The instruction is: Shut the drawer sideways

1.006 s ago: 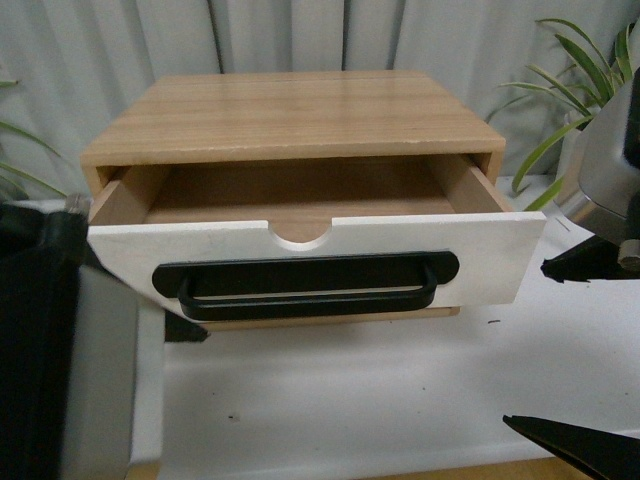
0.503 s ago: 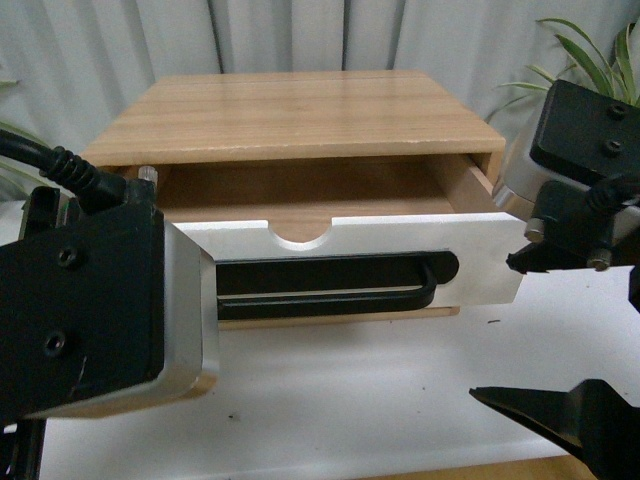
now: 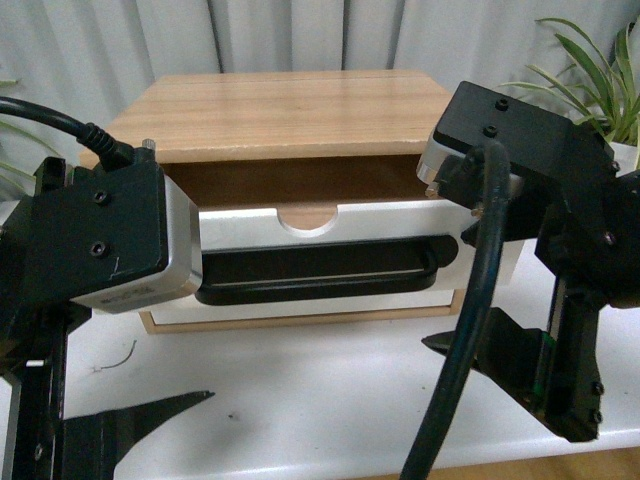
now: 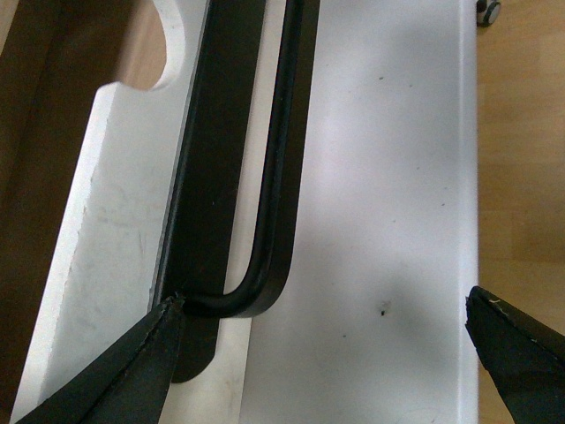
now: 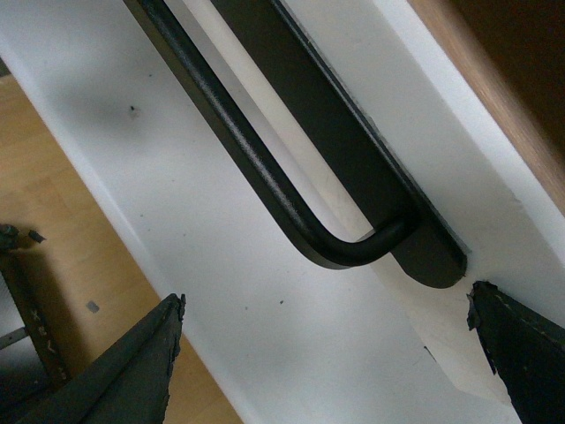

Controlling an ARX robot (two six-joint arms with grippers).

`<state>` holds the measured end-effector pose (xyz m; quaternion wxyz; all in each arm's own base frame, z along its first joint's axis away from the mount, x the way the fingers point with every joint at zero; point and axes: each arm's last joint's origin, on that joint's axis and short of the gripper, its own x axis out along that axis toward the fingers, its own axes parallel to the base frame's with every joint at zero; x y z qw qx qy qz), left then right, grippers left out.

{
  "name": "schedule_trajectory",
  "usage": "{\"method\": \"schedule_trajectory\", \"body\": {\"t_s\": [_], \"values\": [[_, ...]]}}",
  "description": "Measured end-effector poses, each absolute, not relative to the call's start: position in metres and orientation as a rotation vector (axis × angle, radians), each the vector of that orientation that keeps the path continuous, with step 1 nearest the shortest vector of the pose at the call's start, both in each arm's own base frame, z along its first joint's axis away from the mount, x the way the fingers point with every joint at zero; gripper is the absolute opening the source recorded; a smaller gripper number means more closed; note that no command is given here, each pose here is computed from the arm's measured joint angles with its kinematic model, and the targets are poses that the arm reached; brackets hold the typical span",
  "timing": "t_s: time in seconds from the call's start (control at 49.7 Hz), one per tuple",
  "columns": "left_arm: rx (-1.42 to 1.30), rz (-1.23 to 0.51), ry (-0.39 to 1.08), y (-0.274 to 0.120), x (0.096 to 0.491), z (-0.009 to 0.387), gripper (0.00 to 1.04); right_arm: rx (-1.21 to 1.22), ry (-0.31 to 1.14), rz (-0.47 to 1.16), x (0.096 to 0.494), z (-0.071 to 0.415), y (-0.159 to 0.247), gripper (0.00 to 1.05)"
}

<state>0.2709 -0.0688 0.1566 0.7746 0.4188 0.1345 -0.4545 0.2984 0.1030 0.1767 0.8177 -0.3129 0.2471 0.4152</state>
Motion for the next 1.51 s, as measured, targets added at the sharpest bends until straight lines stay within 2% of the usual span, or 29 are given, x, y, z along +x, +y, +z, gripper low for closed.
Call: {"method": "schedule_trajectory", "body": {"t_s": [0.101,0.382,0.764,0.966,1.066,1.207,1.408,1.509], "values": [[0.920,-0.912,0.262,-0.070,0.302,0.155,0.98,-0.659,0.510,0.816,0.333,0.175,0.112,0.98],[0.911,-0.823,0.233,-0.073,0.336,0.149,0.98,-0.626,0.497,0.716,0.363,0.174,0.112,0.98],[0.901,-0.806,0.208,-0.076,0.338,0.146,0.98,-0.571,0.517,0.678,0.365,0.167,0.109,0.98],[0.881,-0.784,0.097,-0.079,0.294,0.166,0.98,-0.562,0.443,0.675,0.328,0.184,0.092,0.98],[0.835,-0.773,-0.020,-0.083,0.252,0.181,0.98,-0.558,0.369,0.655,0.292,0.196,0.082,0.98],[0.759,-0.733,-0.016,-0.075,0.209,0.175,0.98,-0.520,0.318,0.609,0.253,0.199,0.072,0.98],[0.536,-0.514,-0.018,-0.046,0.154,0.172,0.98,-0.394,0.248,0.445,0.186,0.202,0.051,0.98],[0.442,-0.423,-0.006,-0.034,0.142,0.168,0.98,-0.349,0.240,0.387,0.169,0.200,0.043,0.98]]}}
